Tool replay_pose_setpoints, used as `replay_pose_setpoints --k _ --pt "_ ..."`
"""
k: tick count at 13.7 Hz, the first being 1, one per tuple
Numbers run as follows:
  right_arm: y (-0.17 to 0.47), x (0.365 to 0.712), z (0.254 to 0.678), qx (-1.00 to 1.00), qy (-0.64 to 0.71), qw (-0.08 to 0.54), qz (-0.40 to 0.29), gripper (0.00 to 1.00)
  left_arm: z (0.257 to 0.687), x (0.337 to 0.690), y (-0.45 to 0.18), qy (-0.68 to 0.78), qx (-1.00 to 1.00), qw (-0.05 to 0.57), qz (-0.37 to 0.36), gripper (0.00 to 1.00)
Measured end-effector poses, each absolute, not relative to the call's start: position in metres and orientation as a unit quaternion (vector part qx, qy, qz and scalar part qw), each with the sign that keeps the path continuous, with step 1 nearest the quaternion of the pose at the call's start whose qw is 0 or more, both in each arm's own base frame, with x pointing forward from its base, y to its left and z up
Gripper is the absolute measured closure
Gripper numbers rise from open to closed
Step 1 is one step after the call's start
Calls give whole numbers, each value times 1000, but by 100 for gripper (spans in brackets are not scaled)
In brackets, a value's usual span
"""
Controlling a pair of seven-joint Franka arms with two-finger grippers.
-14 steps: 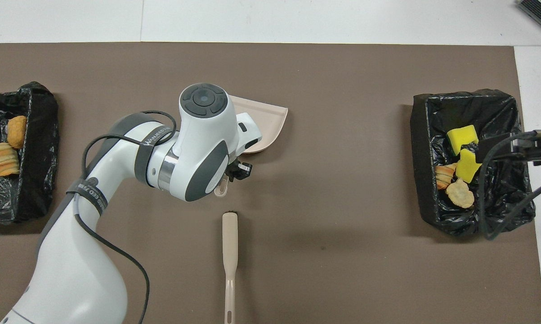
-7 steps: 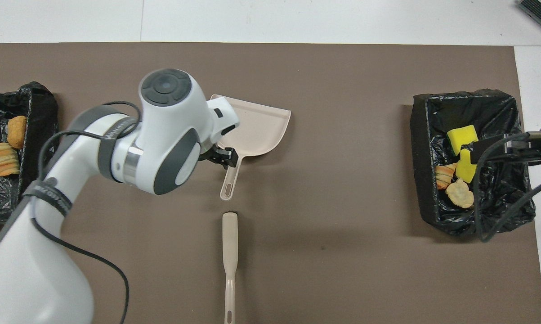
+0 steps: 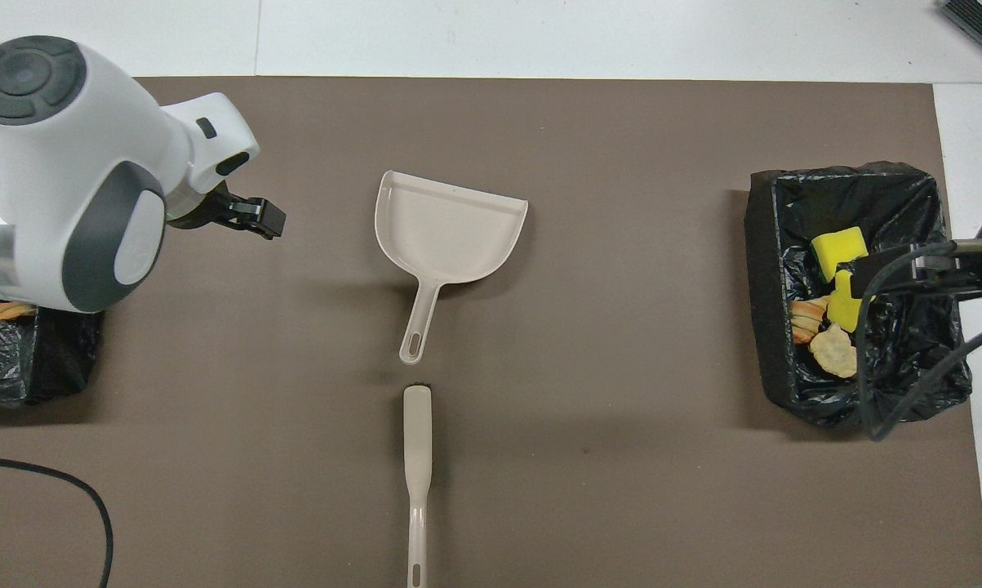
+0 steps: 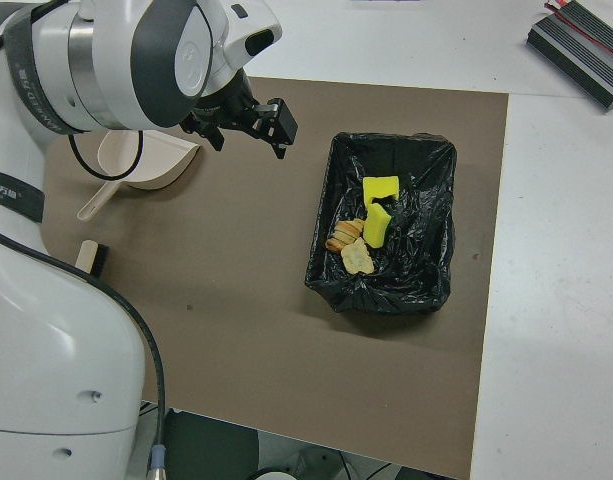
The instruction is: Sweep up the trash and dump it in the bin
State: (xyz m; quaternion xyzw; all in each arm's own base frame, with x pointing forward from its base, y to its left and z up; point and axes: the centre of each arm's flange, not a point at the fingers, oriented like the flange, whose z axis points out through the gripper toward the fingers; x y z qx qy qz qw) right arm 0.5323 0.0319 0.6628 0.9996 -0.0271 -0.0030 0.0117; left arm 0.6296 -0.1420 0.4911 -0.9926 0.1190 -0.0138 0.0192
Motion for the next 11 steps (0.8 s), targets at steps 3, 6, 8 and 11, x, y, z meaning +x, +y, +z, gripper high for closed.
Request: replay_pose_setpoints --k 3,6,8,11 --pt "32 532 663 1000 -27 12 -3 0 528 628 -96 87 -995 17 -36 0" --pt "32 532 663 1000 -29 12 -3 0 573 600 -54 58 -998 15 -21 0" --pt "32 532 663 999 -36 12 -3 0 602 582 -37 50 -998 13 -24 0" --pt "32 532 663 999 -37 12 -3 0 614 569 -32 49 -999 12 -16 0"
